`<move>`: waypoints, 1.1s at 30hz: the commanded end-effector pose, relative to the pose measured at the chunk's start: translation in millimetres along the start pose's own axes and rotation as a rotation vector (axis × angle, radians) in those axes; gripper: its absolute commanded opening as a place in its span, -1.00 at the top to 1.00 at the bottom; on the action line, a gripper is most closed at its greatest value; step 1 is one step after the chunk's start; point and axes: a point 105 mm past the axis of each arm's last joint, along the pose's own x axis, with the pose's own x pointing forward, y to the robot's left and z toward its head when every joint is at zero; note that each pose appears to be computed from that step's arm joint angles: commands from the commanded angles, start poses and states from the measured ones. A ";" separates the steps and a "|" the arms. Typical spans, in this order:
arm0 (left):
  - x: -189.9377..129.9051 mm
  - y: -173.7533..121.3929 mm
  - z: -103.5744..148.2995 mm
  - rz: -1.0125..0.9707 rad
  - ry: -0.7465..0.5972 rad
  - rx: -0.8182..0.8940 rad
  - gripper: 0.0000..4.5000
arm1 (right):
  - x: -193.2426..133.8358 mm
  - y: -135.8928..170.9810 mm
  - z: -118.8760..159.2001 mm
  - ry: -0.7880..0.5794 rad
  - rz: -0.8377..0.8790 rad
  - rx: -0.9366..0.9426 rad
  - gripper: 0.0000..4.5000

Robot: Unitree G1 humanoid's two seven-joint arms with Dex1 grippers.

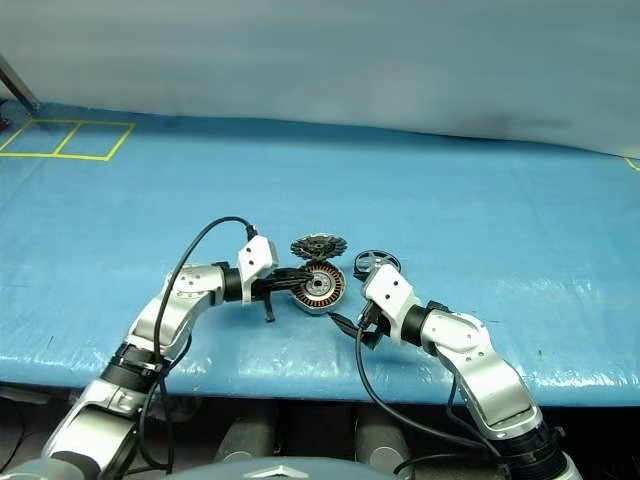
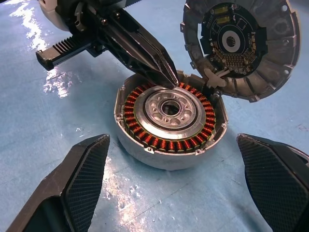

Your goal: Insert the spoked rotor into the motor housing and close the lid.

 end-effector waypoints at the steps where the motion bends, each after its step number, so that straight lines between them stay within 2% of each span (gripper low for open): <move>1: 4.9 0.6 5.4 -0.017 0.009 0.064 0.98 | -1.7 -1.5 8.5 -0.033 -0.012 -0.028 -1.00; 8: 9.4 -1.5 6.7 -0.041 0.003 0.065 0.98 | -1.1 -0.8 7.9 -0.033 -0.012 -0.024 -1.00; 20: 10.4 0.0 -13.4 -0.030 0.106 0.091 0.98 | -0.6 0.1 6.9 -0.031 -0.011 -0.020 -1.00; 25: 10.4 -1.7 -12.2 -0.033 0.077 0.069 0.98 | -0.5 0.0 6.9 -0.029 -0.011 -0.020 -1.00; 33: 10.8 4.9 8.8 -0.011 -0.030 0.045 0.98 | 0.3 -0.6 6.3 -0.026 -0.011 -0.024 -1.00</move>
